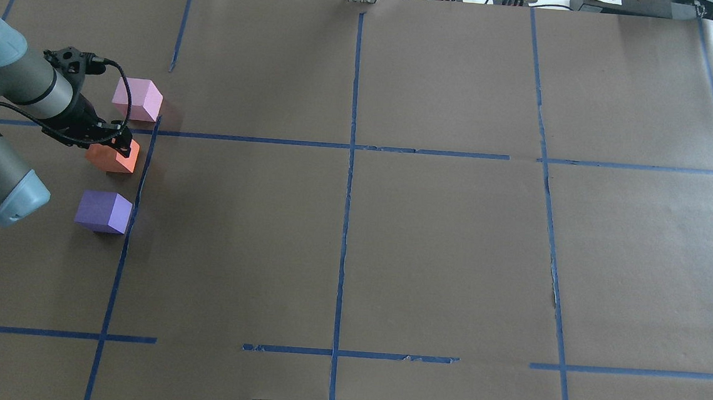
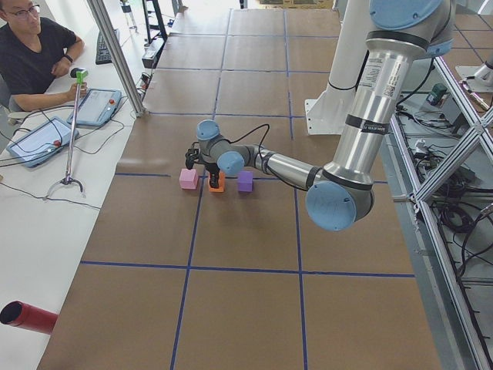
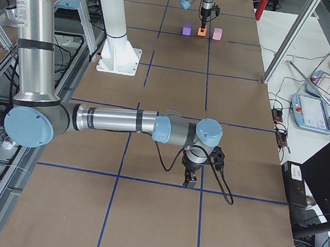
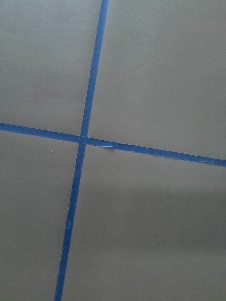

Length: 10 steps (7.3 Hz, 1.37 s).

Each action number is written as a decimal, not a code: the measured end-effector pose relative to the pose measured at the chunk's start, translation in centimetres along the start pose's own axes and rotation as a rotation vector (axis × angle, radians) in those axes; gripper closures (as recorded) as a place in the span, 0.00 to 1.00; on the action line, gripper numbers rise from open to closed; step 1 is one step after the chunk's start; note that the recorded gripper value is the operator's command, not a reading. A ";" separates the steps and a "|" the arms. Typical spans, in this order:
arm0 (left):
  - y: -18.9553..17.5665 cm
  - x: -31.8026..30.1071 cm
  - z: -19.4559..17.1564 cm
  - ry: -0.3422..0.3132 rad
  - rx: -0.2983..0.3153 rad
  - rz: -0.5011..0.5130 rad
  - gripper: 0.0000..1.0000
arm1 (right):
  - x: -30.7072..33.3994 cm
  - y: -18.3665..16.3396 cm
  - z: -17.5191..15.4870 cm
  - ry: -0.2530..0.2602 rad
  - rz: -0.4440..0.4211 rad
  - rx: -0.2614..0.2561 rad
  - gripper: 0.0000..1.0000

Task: Arrange blocks in a line
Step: 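Nudge the orange cube into line between pink and purple cubes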

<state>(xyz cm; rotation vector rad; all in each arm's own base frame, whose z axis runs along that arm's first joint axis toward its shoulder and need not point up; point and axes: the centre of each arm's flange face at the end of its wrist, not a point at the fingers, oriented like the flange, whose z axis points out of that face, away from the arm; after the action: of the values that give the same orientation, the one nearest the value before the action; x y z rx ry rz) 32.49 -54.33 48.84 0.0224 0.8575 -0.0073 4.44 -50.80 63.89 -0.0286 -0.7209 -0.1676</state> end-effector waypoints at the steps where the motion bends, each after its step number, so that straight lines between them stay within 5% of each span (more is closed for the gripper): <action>1: 0.2 0.3 0.1 0.002 -0.003 -0.008 0.85 | 0.0 0.0 0.0 0.000 0.000 0.000 0.00; 4: 0.5 0.8 0.4 0.004 -0.009 -0.013 0.81 | 0.0 0.0 0.0 0.000 0.001 0.000 0.00; 6: 0.6 0.9 0.7 0.003 -0.012 -0.013 0.00 | 0.0 0.1 0.0 0.000 0.001 -0.001 0.00; 10: 0.8 0.9 0.7 0.004 -0.013 -0.002 0.00 | 0.0 0.0 0.0 0.000 0.000 0.000 0.00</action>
<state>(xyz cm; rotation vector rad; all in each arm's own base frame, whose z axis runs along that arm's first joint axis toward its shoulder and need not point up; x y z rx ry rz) 33.64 -53.59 48.64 0.0089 0.8615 -0.0033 4.45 -50.79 63.90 -0.0289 -0.7209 -0.1674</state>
